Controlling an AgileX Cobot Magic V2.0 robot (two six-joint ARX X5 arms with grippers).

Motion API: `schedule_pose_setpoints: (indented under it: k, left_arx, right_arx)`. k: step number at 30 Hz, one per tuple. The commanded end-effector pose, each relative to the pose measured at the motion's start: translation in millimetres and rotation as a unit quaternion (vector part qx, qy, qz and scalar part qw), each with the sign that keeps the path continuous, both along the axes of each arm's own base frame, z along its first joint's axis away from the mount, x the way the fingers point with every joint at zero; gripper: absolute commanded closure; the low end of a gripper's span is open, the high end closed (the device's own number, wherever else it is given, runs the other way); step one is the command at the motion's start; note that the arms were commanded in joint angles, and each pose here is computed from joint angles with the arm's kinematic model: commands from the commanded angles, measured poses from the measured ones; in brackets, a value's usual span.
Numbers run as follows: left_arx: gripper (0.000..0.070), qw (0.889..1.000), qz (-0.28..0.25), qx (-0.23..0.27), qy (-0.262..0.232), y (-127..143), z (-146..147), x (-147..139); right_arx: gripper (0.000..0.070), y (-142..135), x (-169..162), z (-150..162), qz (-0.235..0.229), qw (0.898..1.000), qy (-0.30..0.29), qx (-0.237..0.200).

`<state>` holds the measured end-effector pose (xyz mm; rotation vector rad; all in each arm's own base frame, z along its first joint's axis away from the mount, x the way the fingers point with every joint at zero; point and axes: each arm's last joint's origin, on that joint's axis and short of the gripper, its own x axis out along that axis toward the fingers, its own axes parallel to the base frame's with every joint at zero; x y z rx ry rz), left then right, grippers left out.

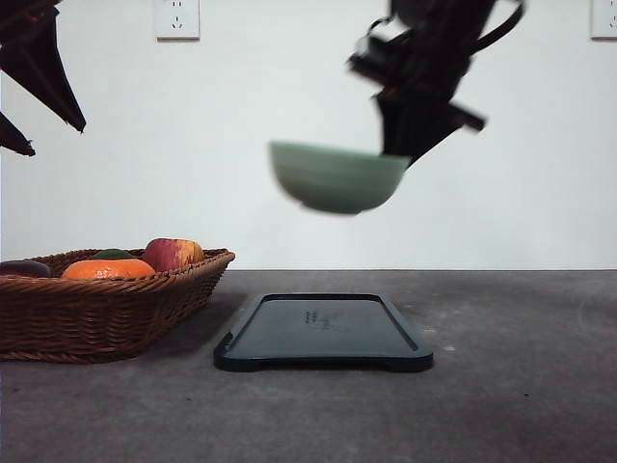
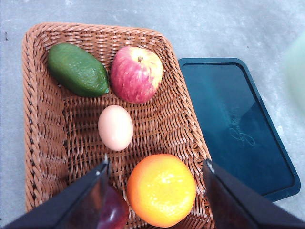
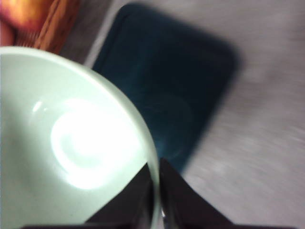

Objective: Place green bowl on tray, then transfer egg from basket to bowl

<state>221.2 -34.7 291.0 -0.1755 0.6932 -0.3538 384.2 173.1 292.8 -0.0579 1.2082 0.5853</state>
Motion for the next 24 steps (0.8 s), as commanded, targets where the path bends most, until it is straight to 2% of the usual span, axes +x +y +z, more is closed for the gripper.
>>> schedule_pose_setpoints:
  k: [1, 6, 13, 18, 24]
  left_arx:
    - [0.0313, 1.000, -0.003, -0.003, -0.012, -0.9, 7.2, 2.5]
    - [0.0313, 1.000, -0.003, -0.003, -0.012, -0.9, 7.2, 2.5]
    - [0.0313, 1.000, -0.003, -0.003, -0.012, -0.9, 7.2, 2.5]
    - [0.0313, 1.000, -0.003, -0.003, -0.011, -0.8, 7.1, 2.4]
    - [0.0313, 1.000, -0.003, -0.003, -0.011, -0.8, 7.0, 2.4]
  right_arx:
    - [0.0700, 11.0, 7.7, -6.9, 0.010, 1.000, -0.004, -0.001]
    - [0.0700, 27.1, 15.8, -34.9, 0.016, 0.999, 0.009, -0.033]
    - [0.0700, 30.5, 26.2, -64.8, 0.013, 0.998, 0.031, -0.052]
    - [0.0700, 31.9, 31.8, -76.2, 0.007, 0.997, 0.026, -0.066]
    - [0.0695, 33.2, 33.4, -77.7, 0.009, 0.998, 0.021, -0.061]
